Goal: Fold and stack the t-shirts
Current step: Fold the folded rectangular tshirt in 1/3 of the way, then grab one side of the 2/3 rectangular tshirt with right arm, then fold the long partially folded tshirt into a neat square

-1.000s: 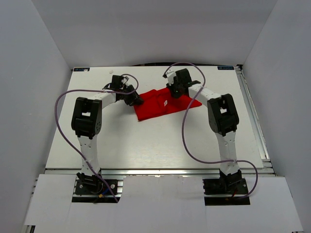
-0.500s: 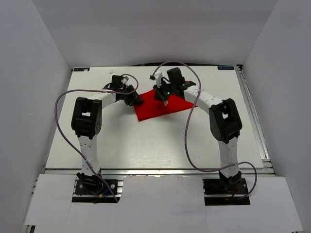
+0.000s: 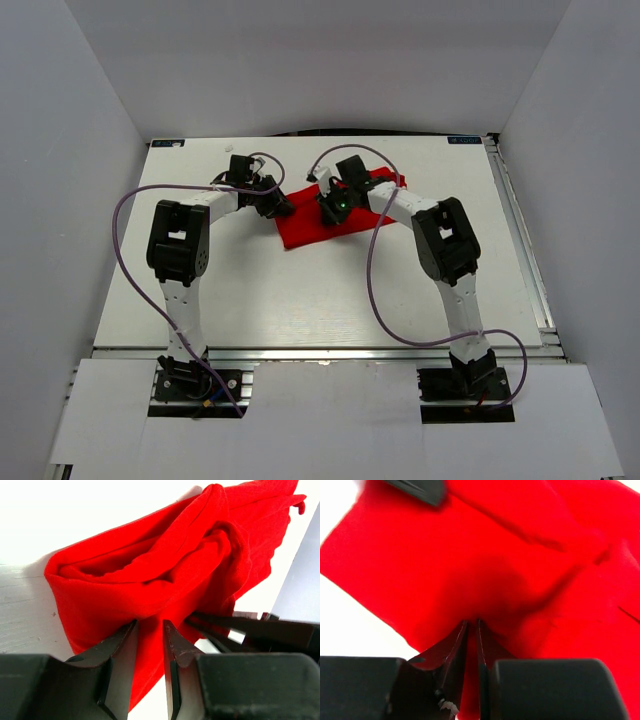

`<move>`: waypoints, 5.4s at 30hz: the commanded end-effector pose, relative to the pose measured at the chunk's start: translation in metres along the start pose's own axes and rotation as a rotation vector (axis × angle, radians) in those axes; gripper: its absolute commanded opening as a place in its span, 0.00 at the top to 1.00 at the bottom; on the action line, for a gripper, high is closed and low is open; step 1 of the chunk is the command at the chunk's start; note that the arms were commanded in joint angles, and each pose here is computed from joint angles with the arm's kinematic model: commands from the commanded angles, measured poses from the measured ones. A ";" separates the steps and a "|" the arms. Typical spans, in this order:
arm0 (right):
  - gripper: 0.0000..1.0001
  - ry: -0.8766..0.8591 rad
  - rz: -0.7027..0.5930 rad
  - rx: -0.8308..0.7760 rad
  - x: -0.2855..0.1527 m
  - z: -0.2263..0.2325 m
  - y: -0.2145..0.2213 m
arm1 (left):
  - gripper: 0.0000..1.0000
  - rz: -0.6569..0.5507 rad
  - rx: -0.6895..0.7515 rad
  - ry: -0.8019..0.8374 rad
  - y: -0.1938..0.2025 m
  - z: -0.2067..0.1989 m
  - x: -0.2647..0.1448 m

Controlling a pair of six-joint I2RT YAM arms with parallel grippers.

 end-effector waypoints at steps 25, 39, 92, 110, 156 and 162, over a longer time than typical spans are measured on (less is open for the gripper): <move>0.74 -0.245 -0.292 -0.069 -0.121 0.007 -0.040 | 0.56 -0.007 0.005 0.051 -0.013 -0.014 -0.010; 0.28 0.193 -0.199 0.347 -0.174 -0.118 0.024 | 0.02 -0.118 0.170 0.283 -0.036 -0.109 -0.084; 0.65 0.152 0.001 0.549 -0.087 -0.154 0.112 | 0.02 -0.246 0.107 0.268 0.024 -0.078 -0.179; 1.00 0.109 -0.250 0.325 -0.151 -0.133 -0.005 | 0.02 -0.194 0.097 0.229 0.040 -0.050 -0.161; 0.53 -0.170 -0.199 0.019 0.000 0.067 -0.139 | 0.02 -0.291 0.117 0.166 0.046 -0.032 -0.197; 0.11 -0.216 -0.244 0.020 0.005 0.073 -0.148 | 0.02 -0.295 0.121 0.151 0.046 -0.031 -0.202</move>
Point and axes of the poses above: each gripper's point midway between its finger pads, its own x axis out along the fingers, its own z axis along the line the jaws close on, y = z × x, the point moved 3 cm from there along -x, back along the fingers, and after that the axes turned 7 degrees about -x, right-handed, at the moved point
